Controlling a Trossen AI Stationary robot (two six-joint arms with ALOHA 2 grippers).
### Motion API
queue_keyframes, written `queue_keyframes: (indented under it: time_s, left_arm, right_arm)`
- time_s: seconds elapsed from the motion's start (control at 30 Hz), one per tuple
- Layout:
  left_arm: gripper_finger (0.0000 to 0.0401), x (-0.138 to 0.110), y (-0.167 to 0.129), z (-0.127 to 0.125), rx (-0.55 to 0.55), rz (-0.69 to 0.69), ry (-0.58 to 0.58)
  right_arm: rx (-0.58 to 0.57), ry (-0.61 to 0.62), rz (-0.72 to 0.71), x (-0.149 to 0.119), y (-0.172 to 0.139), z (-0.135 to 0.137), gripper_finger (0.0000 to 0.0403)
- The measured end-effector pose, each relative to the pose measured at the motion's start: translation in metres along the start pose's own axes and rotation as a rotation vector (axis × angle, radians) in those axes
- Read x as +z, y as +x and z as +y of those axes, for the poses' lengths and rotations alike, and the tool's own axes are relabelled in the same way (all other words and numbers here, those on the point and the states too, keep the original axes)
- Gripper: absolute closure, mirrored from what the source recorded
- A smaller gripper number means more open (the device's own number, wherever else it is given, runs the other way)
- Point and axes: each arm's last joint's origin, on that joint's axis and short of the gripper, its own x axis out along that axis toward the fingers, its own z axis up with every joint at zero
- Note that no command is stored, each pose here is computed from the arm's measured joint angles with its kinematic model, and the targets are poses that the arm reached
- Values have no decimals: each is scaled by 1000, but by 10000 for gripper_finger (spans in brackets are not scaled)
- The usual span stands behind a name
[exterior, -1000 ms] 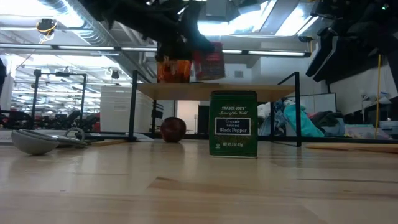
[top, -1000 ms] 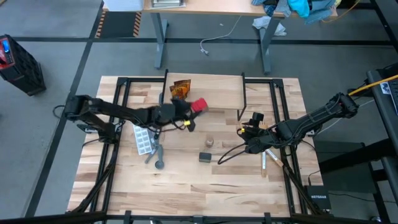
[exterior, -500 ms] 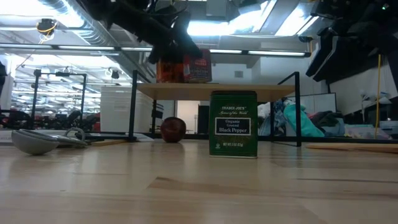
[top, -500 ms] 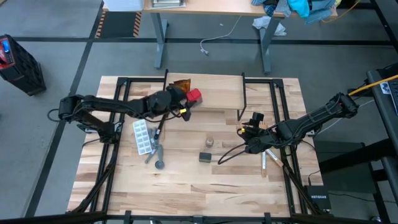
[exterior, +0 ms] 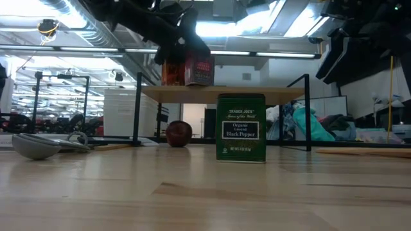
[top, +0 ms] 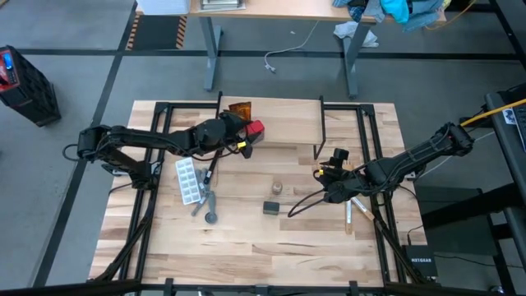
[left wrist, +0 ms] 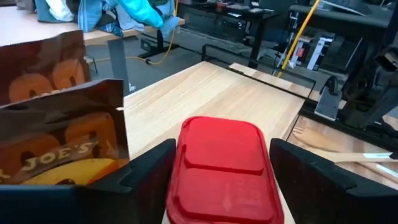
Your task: Shelf spices
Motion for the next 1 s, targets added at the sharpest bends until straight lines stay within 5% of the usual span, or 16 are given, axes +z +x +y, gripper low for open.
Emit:
queue_keyframes:
  time_s: [0.73, 1.0]
  left_arm:
    - [149, 21, -2, -3, -25, -208, 4]
    - [149, 16, -14, -29, -98, -199, 107]
  right_arm:
    - [0, 0, 0, 0, 0, 0, 157]
    - [0, 0, 0, 0, 0, 0, 157]
